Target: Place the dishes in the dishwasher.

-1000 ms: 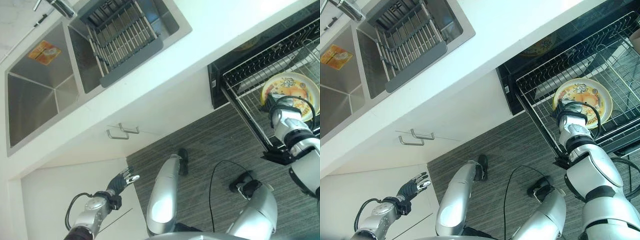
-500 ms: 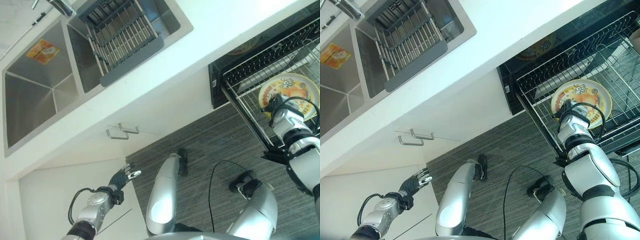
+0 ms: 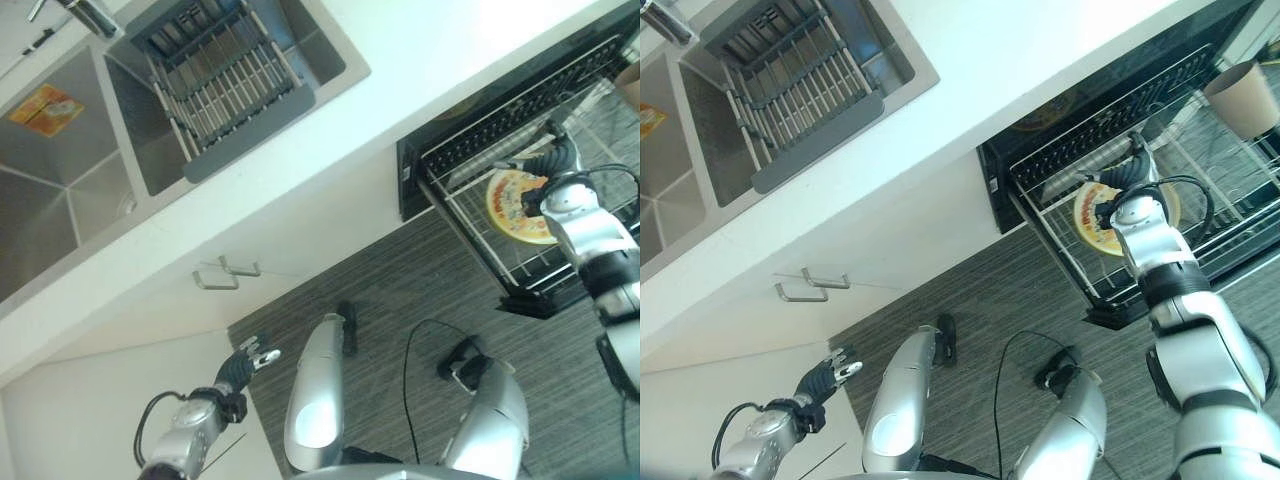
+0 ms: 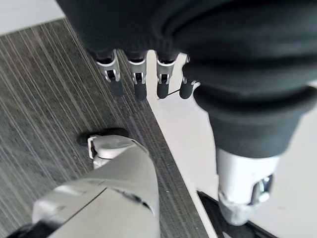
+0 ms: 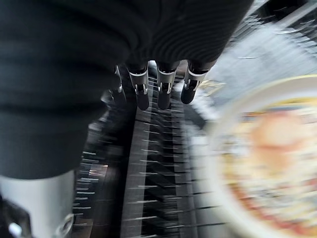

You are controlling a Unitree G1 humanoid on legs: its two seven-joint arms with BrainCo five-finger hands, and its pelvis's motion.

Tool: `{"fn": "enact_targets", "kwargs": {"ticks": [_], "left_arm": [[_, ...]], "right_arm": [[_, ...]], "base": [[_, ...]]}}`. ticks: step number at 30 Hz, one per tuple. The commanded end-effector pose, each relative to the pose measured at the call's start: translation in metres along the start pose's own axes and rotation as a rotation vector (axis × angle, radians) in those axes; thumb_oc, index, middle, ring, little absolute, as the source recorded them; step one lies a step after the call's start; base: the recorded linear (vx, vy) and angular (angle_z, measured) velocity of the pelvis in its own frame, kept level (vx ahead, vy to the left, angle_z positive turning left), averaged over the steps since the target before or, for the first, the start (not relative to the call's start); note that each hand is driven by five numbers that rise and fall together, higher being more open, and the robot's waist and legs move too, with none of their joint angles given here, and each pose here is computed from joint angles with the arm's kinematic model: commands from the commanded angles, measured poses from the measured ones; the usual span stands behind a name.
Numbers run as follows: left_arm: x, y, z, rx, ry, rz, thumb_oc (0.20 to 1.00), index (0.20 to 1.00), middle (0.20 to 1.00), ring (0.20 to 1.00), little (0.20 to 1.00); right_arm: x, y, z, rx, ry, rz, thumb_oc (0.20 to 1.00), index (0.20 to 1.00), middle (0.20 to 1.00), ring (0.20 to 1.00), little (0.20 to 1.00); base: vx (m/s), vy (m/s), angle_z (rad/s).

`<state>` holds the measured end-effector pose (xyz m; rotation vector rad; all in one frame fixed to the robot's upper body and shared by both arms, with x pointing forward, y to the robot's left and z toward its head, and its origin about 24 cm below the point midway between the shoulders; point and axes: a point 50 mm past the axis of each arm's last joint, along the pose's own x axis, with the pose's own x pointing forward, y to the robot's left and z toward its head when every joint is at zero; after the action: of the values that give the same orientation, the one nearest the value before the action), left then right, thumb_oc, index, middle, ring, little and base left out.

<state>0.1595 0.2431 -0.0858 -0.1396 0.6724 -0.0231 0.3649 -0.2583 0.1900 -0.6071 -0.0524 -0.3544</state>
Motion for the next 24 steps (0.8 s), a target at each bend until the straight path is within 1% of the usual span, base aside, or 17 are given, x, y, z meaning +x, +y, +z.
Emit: {"fn": "enact_targets", "kwargs": {"ticks": [1, 2, 5, 8, 9, 12, 14, 17, 18, 21, 22, 23, 24], "left_arm": [[-0.021, 0.021, -0.021, 0.071, 0.06, 0.129, 1.0, 1.0, 1.0, 1.0, 1.0], [-0.021, 0.021, -0.023, 0.071, 0.065, 0.133, 1.0, 1.0, 1.0, 1.0, 1.0], [-0.027, 0.016, -0.042, 0.087, 0.11, 0.19, 1.0, 1.0, 1.0, 1.0, 1.0], [-0.028, 0.012, -0.053, 0.127, 0.141, 0.244, 1.0, 1.0, 1.0, 1.0, 1.0], [-0.029, 0.011, -0.058, 0.151, 0.162, 0.272, 1.0, 1.0, 1.0, 1.0, 1.0], [-0.031, 0.012, -0.066, 0.178, 0.202, 0.324, 1.0, 1.0, 1.0, 1.0, 1.0], [-0.031, 0.014, -0.067, 0.196, 0.227, 0.344, 1.0, 1.0, 1.0, 1.0, 1.0], [-0.034, 0.023, -0.076, 0.291, 0.297, 0.406, 1.0, 1.0, 1.0, 1.0, 1.0], [-0.035, 0.026, -0.078, 0.32, 0.324, 0.42, 1.0, 1.0, 1.0, 1.0, 1.0], [-0.036, 0.035, -0.081, 0.392, 0.372, 0.482, 1.0, 1.0, 1.0, 1.0, 1.0], [-0.036, 0.037, -0.08, 0.399, 0.378, 0.493, 1.0, 1.0, 1.0, 1.0, 1.0], [-0.032, 0.049, -0.071, 0.462, 0.381, 0.563, 1.0, 1.0, 1.0, 1.0, 1.0], [-0.031, 0.051, -0.069, 0.467, 0.384, 0.574, 1.0, 1.0, 1.0, 1.0, 1.0]], "right_arm": [[-0.013, -0.016, -0.004, -0.013, -0.013, -0.027, 1.0, 1.0, 1.0, 1.0, 1.0], [-0.016, -0.014, -0.005, -0.009, -0.014, -0.018, 1.0, 1.0, 1.0, 1.0, 1.0], [-0.043, -0.009, -0.02, 0.021, -0.047, 0.032, 1.0, 1.0, 1.0, 1.0, 1.0], [-0.058, -0.009, -0.035, 0.075, -0.031, 0.053, 1.0, 1.0, 1.0, 1.0, 1.0], [-0.067, -0.013, -0.046, 0.114, -0.004, 0.073, 1.0, 1.0, 1.0, 1.0, 1.0], [-0.077, -0.021, -0.062, 0.137, 0.035, 0.086, 1.0, 1.0, 1.0, 1.0, 1.0], [-0.08, -0.029, -0.067, 0.149, 0.045, 0.071, 1.0, 1.0, 1.0, 1.0, 1.0], [-0.086, -0.051, -0.072, 0.211, 0.038, 0.004, 1.0, 1.0, 1.0, 1.0, 1.0], [-0.087, -0.058, -0.068, 0.26, -0.001, -0.03, 1.0, 1.0, 1.0, 1.0, 1.0], [-0.092, -0.07, -0.064, 0.316, -0.053, -0.114, 1.0, 1.0, 1.0, 1.0, 1.0], [-0.094, -0.071, -0.064, 0.328, -0.052, -0.117, 1.0, 1.0, 1.0, 1.0, 1.0], [-0.1, -0.073, -0.068, 0.376, -0.065, -0.141, 0.263, 0.263, 0.263, 0.263, 0.263], [-0.101, -0.074, -0.07, 0.375, -0.064, -0.157, 0.2, 0.2, 0.2, 0.2, 0.2]], "base": [[0.07, 0.029, -0.1], [0.07, 0.02, -0.07], [0.07, 0.013, -0.22], [0.06, -0.019, -0.19], [0.08, -0.05, -0.2], [0.07, -0.041, -0.09], [0.04, -0.013, -0.07], [0.08, 0.048, -0.01], [0.05, 0.083, 0.05], [0.04, 0.021, 0.01], [-0.01, -0.151, -0.02], [-0.03, -0.206, -0.03], [-0.05, -0.29, 0.08]]}}
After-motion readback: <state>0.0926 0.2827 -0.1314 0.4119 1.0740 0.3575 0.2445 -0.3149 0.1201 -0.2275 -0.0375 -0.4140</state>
